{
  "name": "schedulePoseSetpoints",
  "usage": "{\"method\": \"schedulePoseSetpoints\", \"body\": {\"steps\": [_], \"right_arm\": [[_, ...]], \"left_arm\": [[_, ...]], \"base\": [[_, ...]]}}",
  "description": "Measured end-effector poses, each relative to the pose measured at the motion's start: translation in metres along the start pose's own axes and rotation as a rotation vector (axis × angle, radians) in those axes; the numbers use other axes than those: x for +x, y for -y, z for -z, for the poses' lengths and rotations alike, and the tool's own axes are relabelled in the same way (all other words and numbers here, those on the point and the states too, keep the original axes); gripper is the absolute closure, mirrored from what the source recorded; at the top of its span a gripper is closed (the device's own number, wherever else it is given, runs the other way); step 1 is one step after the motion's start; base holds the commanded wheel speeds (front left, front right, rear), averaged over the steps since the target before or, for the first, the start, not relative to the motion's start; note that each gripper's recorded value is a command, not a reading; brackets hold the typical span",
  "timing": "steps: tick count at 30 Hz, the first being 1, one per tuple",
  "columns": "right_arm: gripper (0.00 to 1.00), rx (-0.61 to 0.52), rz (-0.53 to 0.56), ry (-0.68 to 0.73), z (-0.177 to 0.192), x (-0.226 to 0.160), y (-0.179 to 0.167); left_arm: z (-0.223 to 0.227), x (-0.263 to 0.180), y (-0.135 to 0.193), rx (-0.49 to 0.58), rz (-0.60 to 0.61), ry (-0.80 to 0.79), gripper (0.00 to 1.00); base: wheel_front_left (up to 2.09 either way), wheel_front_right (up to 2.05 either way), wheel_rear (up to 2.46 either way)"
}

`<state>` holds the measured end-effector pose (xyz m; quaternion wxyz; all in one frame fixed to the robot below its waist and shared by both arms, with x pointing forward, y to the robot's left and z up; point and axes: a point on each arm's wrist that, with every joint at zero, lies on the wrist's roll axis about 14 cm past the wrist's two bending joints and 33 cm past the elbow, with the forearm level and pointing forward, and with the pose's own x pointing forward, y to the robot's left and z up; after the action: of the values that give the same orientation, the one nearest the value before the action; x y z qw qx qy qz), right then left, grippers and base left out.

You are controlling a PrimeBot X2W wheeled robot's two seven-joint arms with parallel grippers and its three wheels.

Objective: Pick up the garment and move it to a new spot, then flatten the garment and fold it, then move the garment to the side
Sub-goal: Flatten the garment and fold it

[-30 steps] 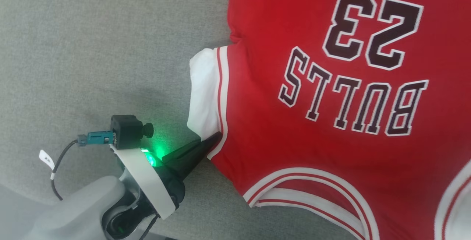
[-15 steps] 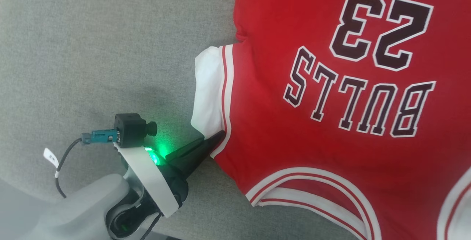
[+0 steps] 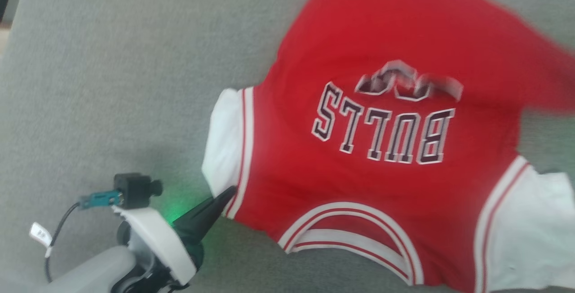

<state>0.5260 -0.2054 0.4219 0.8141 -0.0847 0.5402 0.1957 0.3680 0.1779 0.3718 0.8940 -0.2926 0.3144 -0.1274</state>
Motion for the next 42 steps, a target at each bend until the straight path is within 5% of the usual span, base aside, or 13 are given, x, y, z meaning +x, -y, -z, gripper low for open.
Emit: {"method": "schedulePoseSetpoints", "body": {"steps": [11,20,22,23,24,25,35,42], "right_arm": [[1.00,0.046,-0.136,-0.191,0.161,-0.036,-0.051],[1.00,0.068,-0.266,-0.291,0.232,-0.043,-0.116],[1.00,0.062,-0.268,-0.272,0.231,-0.042,-0.122],[0.70,0.061,-0.265,-0.250,0.228,-0.041,-0.123],[0.19,0.057,-0.260,-0.233,0.225,-0.040,-0.125],[0.00,0.043,-0.258,-0.216,0.222,-0.040,-0.126],[0.00,0.020,-0.185,0.020,0.162,-0.070,-0.098],[0.00,-0.027,-0.041,0.342,0.056,-0.090,-0.052]], "left_arm": [[-0.011,0.001,0.011,0.016,0.032,0.032,1.00],[-0.015,0.008,0.014,0.020,0.043,0.042,1.00],[-0.015,0.009,0.013,0.024,0.041,0.039,1.00],[-0.015,0.010,0.013,0.025,0.041,0.038,1.00],[-0.015,0.010,0.013,0.026,0.041,0.037,1.00],[-0.015,0.011,0.012,0.027,0.041,0.037,1.00],[-0.015,0.009,0.016,0.038,0.051,0.042,1.00],[-0.014,0.012,0.019,0.034,0.058,0.050,1.00]], "base": [[0.00,0.00,0.00],[0.00,0.00,0.00],[0.00,0.00,0.00],[0.00,0.00,0.00],[0.00,0.00,0.00],[0.00,0.00,0.00],[0.00,0.00,0.00],[0.00,0.00,0.00]]}}
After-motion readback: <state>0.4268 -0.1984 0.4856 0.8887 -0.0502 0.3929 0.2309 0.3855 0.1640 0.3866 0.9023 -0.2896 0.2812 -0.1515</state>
